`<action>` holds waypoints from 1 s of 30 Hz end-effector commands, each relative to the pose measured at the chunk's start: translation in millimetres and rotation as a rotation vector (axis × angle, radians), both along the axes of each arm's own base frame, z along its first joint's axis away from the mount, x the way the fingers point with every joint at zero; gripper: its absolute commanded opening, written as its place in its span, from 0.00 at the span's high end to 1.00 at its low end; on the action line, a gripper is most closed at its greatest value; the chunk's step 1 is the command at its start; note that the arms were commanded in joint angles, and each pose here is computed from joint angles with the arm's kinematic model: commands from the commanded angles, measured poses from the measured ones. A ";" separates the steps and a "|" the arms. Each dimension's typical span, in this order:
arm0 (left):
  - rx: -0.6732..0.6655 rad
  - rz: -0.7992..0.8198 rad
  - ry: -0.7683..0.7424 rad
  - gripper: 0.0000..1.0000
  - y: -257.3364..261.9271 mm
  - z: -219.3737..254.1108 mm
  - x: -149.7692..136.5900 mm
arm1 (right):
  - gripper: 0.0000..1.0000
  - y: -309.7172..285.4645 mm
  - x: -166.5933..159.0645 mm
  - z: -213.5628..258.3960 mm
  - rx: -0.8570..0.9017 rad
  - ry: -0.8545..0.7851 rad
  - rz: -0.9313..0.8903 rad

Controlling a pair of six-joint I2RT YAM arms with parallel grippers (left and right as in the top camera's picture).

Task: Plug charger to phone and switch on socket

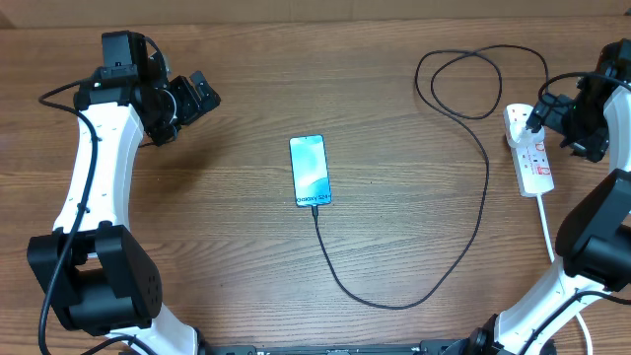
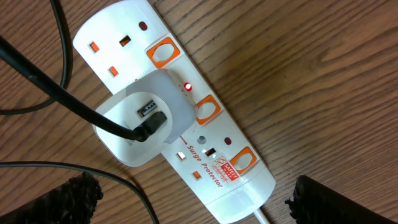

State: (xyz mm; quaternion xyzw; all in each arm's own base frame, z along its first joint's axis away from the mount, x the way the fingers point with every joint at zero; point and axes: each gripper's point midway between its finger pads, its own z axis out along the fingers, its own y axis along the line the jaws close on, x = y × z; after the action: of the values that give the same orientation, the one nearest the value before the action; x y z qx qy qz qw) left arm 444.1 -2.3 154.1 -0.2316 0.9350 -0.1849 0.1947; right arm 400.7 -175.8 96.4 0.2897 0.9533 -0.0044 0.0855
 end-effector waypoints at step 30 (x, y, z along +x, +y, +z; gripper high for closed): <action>-0.011 -0.318 -0.532 0.00 -122.2 205.3 -99.2 | 0.00 -2.6 -1.1 13.4 -0.024 -0.027 0.002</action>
State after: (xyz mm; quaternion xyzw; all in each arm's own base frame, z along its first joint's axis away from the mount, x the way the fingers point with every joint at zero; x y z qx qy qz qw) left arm 354.6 -116.4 351.5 -0.0471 0.8789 -0.2684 0.3914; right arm 400.7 -175.8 96.4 0.2899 0.9532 -0.0044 0.0855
